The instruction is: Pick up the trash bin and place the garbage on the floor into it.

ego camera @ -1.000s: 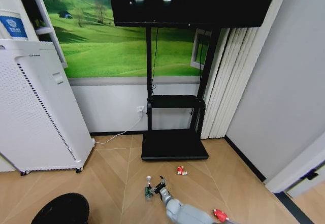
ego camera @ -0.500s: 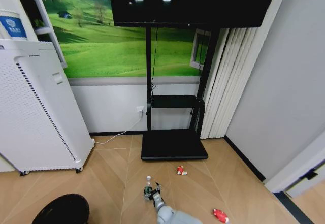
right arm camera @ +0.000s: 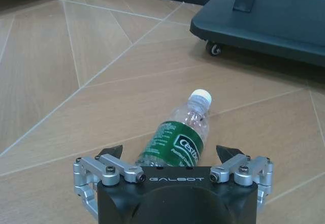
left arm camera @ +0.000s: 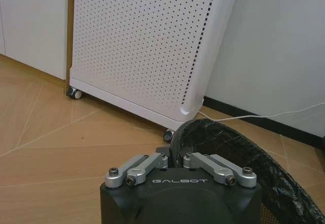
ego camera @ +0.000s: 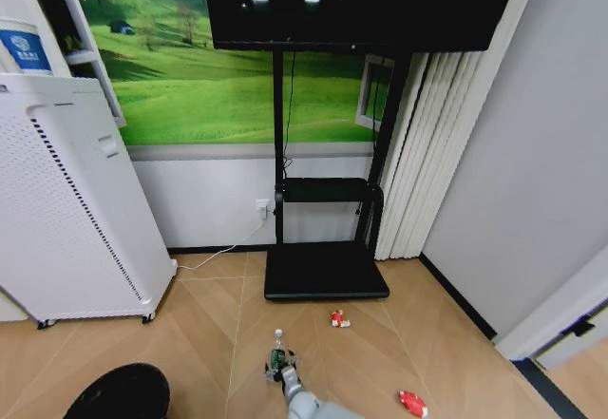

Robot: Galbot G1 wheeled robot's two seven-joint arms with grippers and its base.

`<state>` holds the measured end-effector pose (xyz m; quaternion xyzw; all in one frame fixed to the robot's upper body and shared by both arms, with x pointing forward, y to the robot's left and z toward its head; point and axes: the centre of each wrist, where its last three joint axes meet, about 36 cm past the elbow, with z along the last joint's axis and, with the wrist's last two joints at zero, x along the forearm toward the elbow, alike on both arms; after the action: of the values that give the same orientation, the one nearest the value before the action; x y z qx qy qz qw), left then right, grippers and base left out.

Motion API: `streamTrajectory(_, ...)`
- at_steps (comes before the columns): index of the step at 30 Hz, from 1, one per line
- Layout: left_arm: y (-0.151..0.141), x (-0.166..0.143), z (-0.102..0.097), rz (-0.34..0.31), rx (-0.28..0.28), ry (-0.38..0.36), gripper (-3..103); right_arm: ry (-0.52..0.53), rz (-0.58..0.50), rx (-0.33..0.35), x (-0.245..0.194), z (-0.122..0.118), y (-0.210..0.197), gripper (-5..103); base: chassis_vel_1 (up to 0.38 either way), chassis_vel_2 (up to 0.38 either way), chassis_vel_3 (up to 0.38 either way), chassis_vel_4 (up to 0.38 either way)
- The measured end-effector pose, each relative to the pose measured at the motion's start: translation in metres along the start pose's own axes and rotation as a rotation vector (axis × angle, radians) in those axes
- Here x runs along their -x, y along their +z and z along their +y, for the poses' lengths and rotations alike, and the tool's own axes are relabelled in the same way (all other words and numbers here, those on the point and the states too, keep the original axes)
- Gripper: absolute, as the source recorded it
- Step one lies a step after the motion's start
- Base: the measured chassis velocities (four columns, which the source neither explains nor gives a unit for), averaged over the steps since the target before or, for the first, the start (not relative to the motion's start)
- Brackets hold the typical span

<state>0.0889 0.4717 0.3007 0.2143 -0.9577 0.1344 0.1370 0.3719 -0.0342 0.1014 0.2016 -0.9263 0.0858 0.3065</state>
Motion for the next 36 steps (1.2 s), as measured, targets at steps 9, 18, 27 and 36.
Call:
streamTrajectory(9,0.006,0.001,-0.002,0.003,-0.005,0.002,8,0.008,0.036,0.113,0.009,-0.023,-0.007,93,0.0,0.0,0.0,0.0)
streamTrajectory(18,0.004,0.004,-0.002,-0.002,-0.009,-0.003,8,-0.005,0.066,0.14,0.009,-0.018,0.003,60,0.0,0.0,0.0,0.0)
streamTrajectory(27,0.003,0.004,-0.003,0.001,-0.001,0.003,8,-0.01,0.037,0.125,0.002,-0.025,0.009,35,0.0,0.0,0.0,0.0)
streamTrajectory(36,-0.043,0.028,-0.009,-0.017,-0.002,0.014,8,0.007,-0.067,0.051,-0.01,-0.057,0.001,29,0.0,0.0,0.0,0.0)
